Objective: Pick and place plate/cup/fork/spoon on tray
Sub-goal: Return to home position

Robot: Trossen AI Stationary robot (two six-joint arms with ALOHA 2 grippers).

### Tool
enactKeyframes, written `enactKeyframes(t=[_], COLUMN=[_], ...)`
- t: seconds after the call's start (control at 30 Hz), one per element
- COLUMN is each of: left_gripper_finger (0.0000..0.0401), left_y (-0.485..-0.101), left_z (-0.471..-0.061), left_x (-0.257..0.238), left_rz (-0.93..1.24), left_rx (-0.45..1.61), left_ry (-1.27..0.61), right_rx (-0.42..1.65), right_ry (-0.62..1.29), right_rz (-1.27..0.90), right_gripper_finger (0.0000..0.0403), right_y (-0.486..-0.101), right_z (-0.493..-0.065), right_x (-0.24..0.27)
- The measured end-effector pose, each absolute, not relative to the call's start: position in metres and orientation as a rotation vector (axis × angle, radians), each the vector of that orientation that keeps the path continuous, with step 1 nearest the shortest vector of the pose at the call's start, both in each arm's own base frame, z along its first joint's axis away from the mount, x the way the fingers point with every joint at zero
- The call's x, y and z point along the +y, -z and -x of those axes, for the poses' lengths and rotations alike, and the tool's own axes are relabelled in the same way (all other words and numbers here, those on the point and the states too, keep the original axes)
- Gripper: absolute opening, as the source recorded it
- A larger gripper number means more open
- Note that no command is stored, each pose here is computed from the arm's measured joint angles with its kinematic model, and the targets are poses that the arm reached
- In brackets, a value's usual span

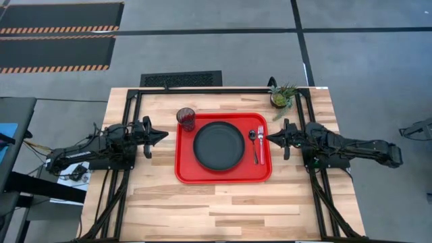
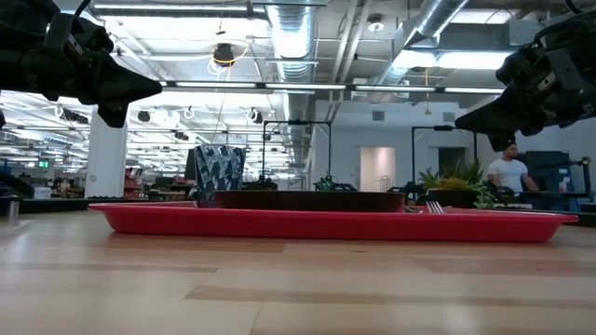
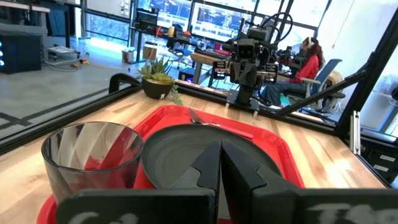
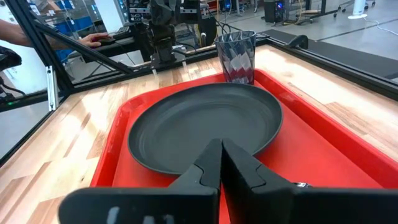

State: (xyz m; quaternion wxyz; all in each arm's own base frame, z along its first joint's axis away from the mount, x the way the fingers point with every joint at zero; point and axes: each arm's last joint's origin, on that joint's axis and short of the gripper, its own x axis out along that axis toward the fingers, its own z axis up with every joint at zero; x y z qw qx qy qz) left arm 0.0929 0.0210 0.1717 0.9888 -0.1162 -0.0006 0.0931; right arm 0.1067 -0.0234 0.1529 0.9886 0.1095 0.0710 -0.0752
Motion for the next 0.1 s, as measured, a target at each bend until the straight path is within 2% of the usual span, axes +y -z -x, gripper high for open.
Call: enactKeyframes(t=[0.1], left_gripper_finger=[0.0], left_y=[-0.1717], left_z=[-0.0929], left_x=[0.021], left_rz=[0.234], left_rx=[-0.001], left_ry=[-0.187], right_rx=[0.143], right_ry=[0.151], right_rz=[-0.22], right_gripper_finger=[0.0034], right_y=[-0.1529], right_z=[-0.1067], right_x=[-0.0234])
